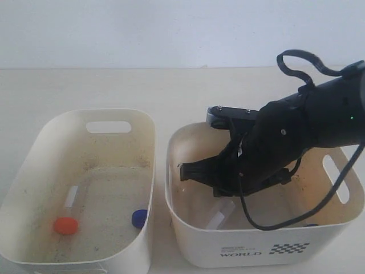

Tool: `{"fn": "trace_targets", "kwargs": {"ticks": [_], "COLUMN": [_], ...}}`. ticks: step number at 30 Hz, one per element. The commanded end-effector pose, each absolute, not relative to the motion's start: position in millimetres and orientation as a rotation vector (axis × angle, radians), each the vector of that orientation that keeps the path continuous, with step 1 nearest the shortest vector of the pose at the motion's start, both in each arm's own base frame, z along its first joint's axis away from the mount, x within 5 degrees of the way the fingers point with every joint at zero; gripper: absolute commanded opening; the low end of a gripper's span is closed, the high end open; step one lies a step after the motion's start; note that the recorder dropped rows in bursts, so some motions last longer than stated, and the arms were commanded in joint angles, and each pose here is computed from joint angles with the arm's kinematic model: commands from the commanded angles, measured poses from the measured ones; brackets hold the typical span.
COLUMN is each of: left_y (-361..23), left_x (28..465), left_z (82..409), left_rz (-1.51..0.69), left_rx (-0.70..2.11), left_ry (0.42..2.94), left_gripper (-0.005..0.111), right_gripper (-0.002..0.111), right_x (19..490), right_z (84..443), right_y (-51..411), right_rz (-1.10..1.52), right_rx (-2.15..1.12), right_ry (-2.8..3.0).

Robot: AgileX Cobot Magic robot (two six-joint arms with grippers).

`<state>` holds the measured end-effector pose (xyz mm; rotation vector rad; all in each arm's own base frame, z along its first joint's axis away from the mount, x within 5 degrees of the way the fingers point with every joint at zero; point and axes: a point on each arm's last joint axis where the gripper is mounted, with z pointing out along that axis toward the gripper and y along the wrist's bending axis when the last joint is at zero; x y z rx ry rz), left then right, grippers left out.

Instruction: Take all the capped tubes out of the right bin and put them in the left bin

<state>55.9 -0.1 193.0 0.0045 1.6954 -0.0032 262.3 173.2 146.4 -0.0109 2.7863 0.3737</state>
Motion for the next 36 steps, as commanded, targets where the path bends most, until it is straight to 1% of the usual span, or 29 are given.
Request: {"fn": "trace_targets", "kwargs": {"ticks": [1,8,17,18,20,23,25,26,30,33,34,35,36], "left_y": [-0.2,-0.2,-0.2,-0.2,-0.2,-0.2,-0.2,-0.2,-0.2,-0.2,-0.2,-0.2,-0.2], "left_x": [55.9,55.9,55.9,55.9,55.9,55.9,55.9,55.9,55.9,55.9,55.9,55.9,55.9], "left_z": [194.8,194.8,194.8,194.8,194.8,194.8,194.8,194.8,194.8,194.8,194.8,194.8,194.8], "left_rz": [-0.016,-0.016,-0.016,-0.016,-0.016,-0.016,-0.016,-0.016,-0.016,-0.016,-0.016,-0.016,-0.016], "left_rx": [-0.008,-0.008,-0.008,-0.008,-0.008,-0.008,-0.008,-0.008,-0.008,-0.008,-0.008,-0.008,-0.008], "left_ry": [1.686,1.686,1.686,1.686,1.686,1.686,1.686,1.686,1.686,1.686,1.686,1.686,1.686], "left_gripper": [0.004,0.004,0.004,0.004,0.004,0.004,0.004,0.004,0.004,0.004,0.004,0.004,0.004], "right_gripper": [0.000,0.000,0.001,0.005,0.016,0.046,0.058,0.060,0.057,0.059,0.062,0.072,0.078], "right_x": [257.0,254.2,249.0,248.2,246.6,245.6,245.6,245.6,244.7,242.6,241.8,241.3,241.1], "right_z": [162.2,180.7,178.4,178.0,177.2,176.8,176.8,176.8,176.4,175.5,175.2,175.0,174.9], "right_y": [173.3,171.5,169.3,168.9,168.2,167.7,167.7,167.7,167.3,166.3,166.1,165.8,165.8], "right_rz": [0.413,0.449,0.421,0.416,0.405,0.398,0.398,0.398,0.392,0.377,0.374,0.370,0.371], "right_rx": [-0.002,-0.006,0.004,0.003,0.001,0.000,0.000,0.000,0.002,0.000,0.002,0.001,0.006], "right_ry": [2.759,2.706,2.773,2.784,2.804,2.817,2.817,2.817,2.828,2.856,2.865,2.872,2.874]}}
